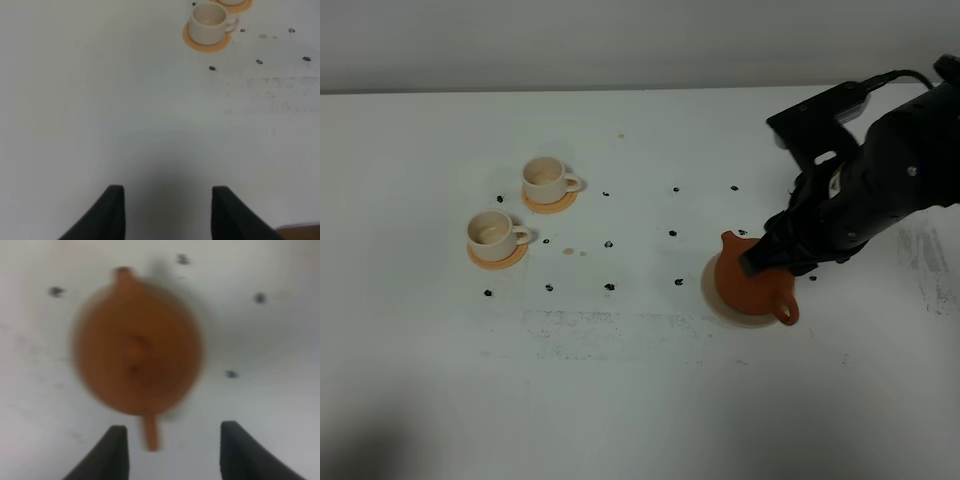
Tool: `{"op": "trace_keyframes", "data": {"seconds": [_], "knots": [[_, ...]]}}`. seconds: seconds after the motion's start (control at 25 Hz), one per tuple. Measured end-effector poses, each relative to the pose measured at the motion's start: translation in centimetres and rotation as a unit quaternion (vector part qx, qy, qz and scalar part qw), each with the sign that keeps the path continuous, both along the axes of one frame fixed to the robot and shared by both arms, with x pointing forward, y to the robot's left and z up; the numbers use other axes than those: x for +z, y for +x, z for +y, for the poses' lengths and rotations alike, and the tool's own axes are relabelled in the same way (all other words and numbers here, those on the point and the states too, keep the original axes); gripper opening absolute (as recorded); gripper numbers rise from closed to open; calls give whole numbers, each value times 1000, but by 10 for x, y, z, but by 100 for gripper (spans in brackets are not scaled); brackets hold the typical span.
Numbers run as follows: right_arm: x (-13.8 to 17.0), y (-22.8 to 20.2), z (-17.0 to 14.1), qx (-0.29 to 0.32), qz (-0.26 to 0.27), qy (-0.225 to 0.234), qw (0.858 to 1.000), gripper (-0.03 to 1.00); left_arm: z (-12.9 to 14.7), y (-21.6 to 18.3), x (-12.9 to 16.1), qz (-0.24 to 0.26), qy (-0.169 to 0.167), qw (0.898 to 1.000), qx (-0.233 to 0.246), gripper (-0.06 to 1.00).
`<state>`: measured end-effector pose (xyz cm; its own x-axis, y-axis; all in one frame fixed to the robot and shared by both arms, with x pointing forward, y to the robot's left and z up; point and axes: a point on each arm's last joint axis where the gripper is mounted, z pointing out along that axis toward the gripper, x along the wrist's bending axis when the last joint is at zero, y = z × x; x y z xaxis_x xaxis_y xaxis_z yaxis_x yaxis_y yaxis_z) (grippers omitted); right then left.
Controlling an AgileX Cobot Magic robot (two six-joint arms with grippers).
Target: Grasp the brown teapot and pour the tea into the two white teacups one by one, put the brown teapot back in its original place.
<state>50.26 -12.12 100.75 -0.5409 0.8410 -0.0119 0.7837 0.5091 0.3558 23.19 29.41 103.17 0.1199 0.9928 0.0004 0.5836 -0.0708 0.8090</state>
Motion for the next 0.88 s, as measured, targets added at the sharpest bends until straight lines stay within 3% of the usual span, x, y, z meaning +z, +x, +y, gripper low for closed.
{"op": "trace_keyframes", "data": {"seconds": [0.4, 0.88], "knots": [[-41, 9, 3, -6, 54, -50, 997, 44, 0, 0, 0, 0, 0, 1000, 0, 43], [-46, 16, -3, -17, 58, -52, 997, 44, 0, 0, 0, 0, 0, 1000, 0, 43]]}}
